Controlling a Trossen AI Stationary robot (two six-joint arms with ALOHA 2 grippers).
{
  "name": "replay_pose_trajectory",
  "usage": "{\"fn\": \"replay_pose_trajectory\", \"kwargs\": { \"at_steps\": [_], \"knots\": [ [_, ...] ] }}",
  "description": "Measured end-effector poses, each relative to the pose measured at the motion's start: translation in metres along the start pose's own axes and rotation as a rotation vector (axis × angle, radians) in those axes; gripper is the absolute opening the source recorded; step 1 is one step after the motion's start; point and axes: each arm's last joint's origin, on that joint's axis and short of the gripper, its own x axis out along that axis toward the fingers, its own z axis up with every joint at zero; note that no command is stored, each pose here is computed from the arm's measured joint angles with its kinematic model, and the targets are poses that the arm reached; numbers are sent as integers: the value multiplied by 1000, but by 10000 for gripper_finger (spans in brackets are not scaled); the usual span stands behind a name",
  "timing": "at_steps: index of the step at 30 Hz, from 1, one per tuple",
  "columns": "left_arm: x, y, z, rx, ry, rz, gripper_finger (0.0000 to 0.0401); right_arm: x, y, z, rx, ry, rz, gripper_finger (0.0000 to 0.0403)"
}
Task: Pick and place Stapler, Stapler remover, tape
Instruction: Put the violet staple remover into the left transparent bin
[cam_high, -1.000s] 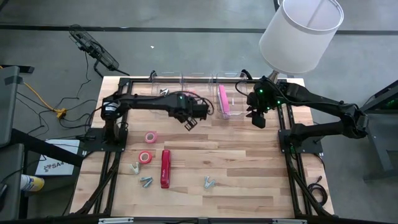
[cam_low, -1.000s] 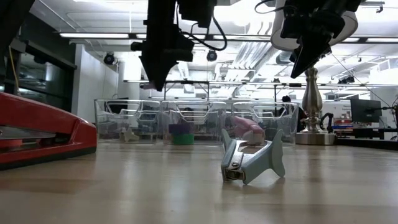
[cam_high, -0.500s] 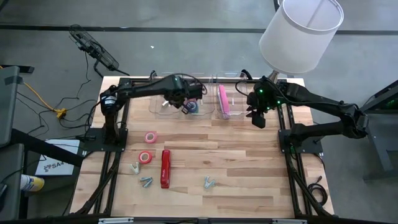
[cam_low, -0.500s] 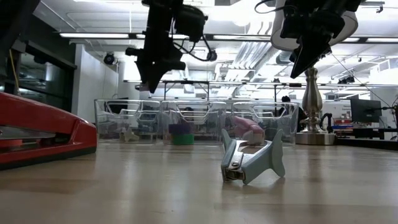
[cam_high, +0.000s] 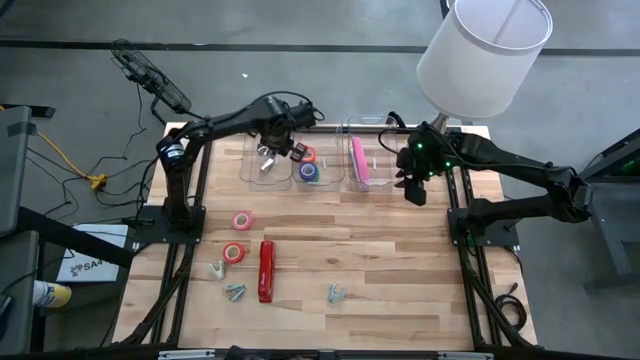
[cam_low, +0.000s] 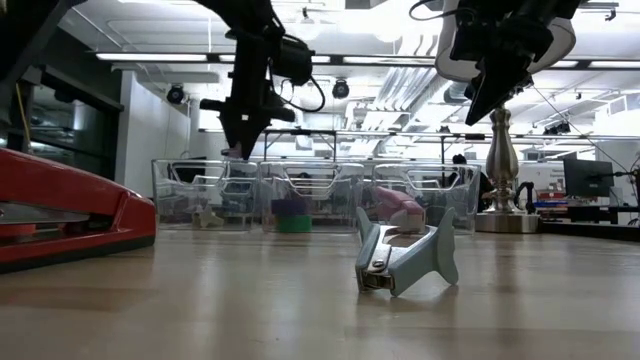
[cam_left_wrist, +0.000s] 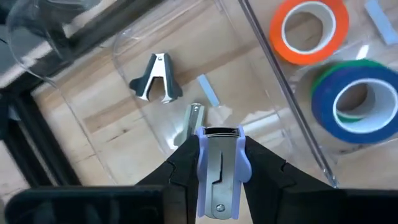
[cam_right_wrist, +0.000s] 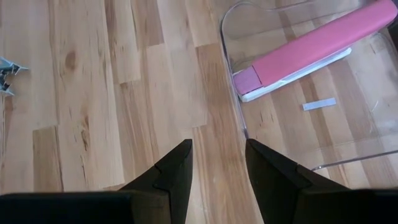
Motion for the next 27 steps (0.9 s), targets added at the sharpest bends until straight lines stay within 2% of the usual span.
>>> {"fn": "replay_pose_trajectory", "kwargs": {
  "at_steps": [8, 11, 17, 27],
  "knots": [
    [7, 10, 7, -32, 4, -2, 87, 0, 0, 2, 2, -18, -4, 140],
    [23, 13, 3, -37, 44, 6, 86, 0, 0, 2, 3, -18, -4, 140],
    [61, 13, -7, -68, 101, -50, 90, 0, 0, 2, 3, -18, -4, 140],
    [91, 10, -21, -140, 130, -100, 91, 0, 0, 2, 4, -17, -4, 140]
  ]
}}
